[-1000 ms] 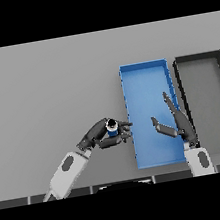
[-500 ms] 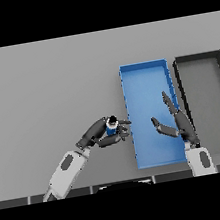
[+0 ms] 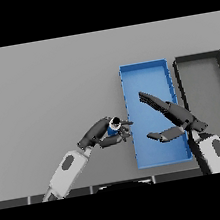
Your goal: Pick up the blue pipe and place it into the blue bin.
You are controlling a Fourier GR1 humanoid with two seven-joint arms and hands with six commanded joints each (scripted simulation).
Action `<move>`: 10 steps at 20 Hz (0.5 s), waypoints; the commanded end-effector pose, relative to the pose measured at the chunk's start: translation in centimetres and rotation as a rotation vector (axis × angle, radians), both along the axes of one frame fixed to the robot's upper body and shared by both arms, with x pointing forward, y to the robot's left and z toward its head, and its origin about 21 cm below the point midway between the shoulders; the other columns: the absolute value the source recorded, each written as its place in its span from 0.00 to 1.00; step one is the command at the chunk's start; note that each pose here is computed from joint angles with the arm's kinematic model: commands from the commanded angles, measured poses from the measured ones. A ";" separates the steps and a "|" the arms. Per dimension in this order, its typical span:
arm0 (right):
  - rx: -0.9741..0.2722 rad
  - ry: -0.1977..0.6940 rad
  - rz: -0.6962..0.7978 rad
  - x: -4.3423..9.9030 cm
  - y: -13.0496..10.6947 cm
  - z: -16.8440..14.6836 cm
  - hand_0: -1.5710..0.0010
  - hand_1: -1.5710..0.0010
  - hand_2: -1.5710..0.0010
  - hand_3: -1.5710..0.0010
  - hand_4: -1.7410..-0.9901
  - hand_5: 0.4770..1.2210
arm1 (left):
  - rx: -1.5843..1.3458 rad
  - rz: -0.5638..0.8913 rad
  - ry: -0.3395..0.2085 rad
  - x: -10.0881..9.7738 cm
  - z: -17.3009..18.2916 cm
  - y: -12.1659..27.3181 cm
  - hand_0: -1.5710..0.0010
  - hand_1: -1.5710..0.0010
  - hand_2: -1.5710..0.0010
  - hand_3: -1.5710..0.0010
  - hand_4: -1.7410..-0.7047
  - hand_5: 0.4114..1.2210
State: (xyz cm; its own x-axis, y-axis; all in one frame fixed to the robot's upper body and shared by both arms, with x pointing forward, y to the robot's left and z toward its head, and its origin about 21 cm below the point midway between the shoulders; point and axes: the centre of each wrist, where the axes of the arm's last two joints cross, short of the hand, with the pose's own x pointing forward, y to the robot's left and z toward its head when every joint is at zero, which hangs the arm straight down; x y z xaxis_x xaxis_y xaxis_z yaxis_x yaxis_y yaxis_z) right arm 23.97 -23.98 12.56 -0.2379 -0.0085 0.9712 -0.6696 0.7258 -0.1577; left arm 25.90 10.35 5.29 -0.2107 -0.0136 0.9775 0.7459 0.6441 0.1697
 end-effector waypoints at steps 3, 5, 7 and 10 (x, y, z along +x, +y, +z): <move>-0.039 -0.021 0.128 0.5 1.9 2.1 1.00 1.00 1.00 1.00 0.54 0.02 | 0.017 0.002 -0.006 -0.2 -0.1 -0.4 0.00 0.00 0.00 0.08 0.01 1.00; -0.080 -0.036 0.184 0.8 3.5 3.2 1.00 1.00 1.00 1.00 0.55 0.01 | 0.021 0.004 -0.010 -0.1 0.0 0.1 0.00 0.00 0.00 0.08 0.01 1.00; -0.094 -0.070 0.231 1.1 4.8 4.1 1.00 1.00 1.00 1.00 0.56 0.01 | 0.020 -0.009 0.002 -0.4 -0.3 -0.1 0.00 0.00 0.00 0.08 0.01 1.00; -0.135 -0.088 0.303 1.7 6.5 4.2 1.00 1.00 1.00 1.00 0.60 0.03 | -0.016 -0.020 -0.024 -0.1 0.0 0.1 0.00 0.00 0.00 0.06 0.07 1.00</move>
